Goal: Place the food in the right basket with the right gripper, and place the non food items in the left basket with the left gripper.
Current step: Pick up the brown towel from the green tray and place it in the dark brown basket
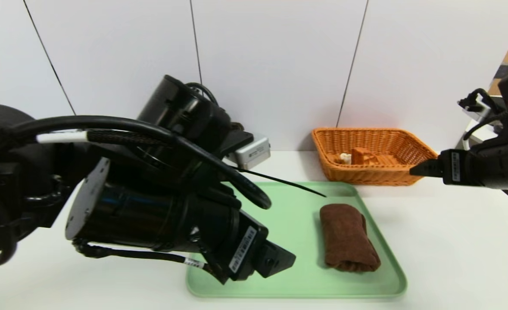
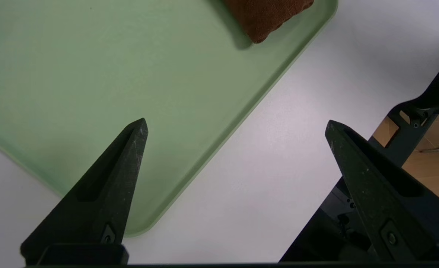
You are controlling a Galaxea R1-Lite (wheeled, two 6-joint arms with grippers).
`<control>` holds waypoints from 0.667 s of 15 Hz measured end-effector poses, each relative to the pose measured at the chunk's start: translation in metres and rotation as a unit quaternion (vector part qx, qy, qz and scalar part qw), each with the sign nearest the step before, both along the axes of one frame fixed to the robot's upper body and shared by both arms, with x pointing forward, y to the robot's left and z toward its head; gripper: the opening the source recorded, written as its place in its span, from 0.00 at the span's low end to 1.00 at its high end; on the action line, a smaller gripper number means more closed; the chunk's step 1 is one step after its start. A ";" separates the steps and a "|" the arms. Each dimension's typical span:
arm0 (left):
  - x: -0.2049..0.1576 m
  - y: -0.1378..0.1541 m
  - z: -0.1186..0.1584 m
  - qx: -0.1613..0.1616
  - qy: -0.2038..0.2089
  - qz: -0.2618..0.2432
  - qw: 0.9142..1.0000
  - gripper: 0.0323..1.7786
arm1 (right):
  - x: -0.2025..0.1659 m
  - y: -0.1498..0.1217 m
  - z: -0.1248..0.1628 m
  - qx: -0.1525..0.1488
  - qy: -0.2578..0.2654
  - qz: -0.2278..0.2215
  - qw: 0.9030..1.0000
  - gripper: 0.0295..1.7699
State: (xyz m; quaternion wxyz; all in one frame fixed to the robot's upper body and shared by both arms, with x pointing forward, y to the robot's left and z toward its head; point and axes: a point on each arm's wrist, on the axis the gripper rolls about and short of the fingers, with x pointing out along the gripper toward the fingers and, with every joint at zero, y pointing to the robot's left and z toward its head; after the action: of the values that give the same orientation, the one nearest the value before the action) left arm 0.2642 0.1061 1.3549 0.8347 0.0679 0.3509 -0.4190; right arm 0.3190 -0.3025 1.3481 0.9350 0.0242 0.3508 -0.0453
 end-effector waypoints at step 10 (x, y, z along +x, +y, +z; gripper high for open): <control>0.013 -0.092 -0.031 0.024 0.009 0.097 0.995 0.95 | -0.071 -0.011 -0.006 0.018 -0.009 0.020 1.000 0.96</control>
State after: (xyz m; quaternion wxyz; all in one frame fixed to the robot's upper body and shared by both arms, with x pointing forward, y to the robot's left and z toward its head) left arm 0.2777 0.0141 1.3243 0.8662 0.0502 0.3734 -0.3281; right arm 0.2483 -0.3134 1.3425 0.9382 0.0342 0.3440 -0.0197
